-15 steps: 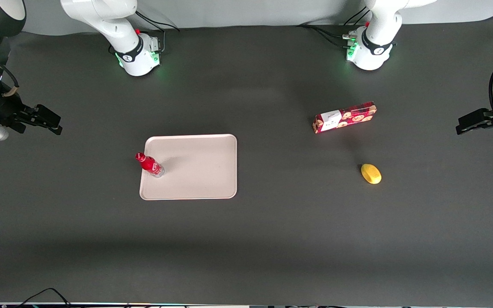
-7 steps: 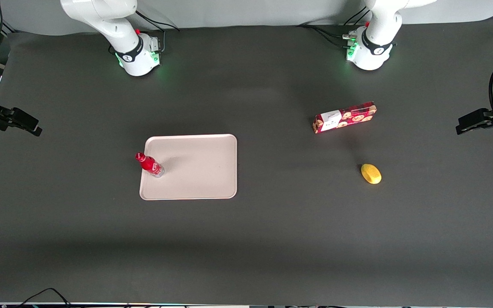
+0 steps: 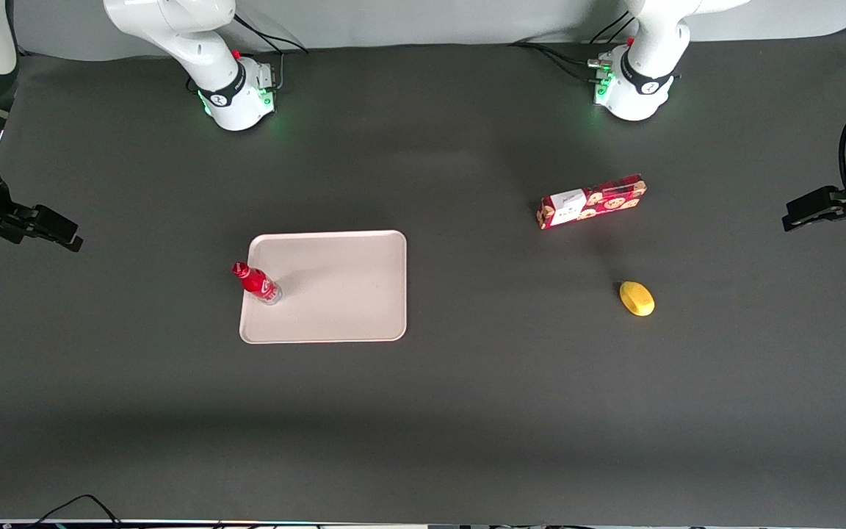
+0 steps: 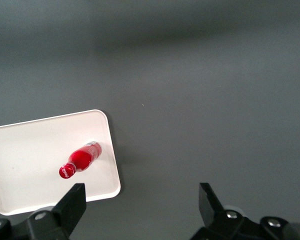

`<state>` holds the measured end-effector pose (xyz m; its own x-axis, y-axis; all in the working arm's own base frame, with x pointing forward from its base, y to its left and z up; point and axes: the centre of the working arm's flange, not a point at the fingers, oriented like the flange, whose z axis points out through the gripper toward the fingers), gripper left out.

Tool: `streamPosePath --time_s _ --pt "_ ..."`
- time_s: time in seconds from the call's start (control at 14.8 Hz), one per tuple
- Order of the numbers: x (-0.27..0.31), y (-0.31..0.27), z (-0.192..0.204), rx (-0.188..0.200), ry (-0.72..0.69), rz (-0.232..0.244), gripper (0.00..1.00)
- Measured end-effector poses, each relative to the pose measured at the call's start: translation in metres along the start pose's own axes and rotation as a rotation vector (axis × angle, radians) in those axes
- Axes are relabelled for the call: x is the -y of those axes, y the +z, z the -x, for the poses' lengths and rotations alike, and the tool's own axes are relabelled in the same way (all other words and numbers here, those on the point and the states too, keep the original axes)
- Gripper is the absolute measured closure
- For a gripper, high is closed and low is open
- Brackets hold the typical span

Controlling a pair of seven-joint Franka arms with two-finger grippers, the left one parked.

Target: Place coke bottle on tray

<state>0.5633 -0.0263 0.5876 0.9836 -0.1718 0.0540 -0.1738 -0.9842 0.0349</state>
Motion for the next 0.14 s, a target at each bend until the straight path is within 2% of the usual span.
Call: streamPosePath --time_s 0.14 --pt "0.0027 0.0004 -0.0037 -0.001 -0.003 0.0 0.0"
